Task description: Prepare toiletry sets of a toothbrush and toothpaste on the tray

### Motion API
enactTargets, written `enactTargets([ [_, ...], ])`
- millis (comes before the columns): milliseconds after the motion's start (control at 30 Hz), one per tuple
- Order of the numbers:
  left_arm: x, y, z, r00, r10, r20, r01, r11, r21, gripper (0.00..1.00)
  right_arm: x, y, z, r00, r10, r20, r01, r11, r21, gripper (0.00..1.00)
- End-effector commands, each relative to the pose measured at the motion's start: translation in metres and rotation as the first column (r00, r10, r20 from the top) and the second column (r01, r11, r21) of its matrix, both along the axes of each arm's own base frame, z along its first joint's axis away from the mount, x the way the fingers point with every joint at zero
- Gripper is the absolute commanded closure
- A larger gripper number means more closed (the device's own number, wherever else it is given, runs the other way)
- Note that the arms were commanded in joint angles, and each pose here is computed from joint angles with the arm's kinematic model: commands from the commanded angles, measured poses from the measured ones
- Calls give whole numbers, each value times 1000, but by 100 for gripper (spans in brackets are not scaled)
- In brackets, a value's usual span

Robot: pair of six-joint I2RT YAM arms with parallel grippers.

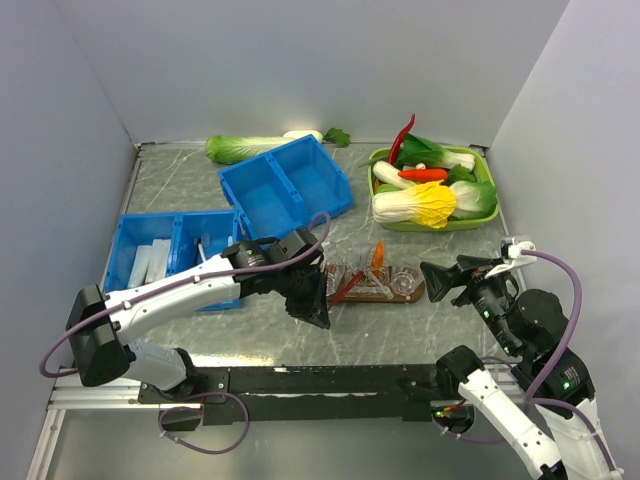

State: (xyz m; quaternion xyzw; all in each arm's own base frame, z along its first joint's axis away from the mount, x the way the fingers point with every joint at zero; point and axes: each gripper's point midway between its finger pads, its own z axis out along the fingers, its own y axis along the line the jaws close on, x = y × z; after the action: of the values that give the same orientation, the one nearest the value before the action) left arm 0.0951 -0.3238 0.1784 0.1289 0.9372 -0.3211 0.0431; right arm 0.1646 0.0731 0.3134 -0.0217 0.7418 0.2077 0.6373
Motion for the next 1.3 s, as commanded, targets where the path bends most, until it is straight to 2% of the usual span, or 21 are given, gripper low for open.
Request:
enactTargets([
  [0, 0, -6, 10, 999, -33, -6, 33, 999, -24, 99, -1, -3, 6, 1000, -7, 18, 7, 1000, -2, 2],
  [1267, 19, -9, 0, 1000, -19, -22, 20, 999, 28, 99, 0, -9, -5, 999, -34, 7, 34, 999, -31, 2],
])
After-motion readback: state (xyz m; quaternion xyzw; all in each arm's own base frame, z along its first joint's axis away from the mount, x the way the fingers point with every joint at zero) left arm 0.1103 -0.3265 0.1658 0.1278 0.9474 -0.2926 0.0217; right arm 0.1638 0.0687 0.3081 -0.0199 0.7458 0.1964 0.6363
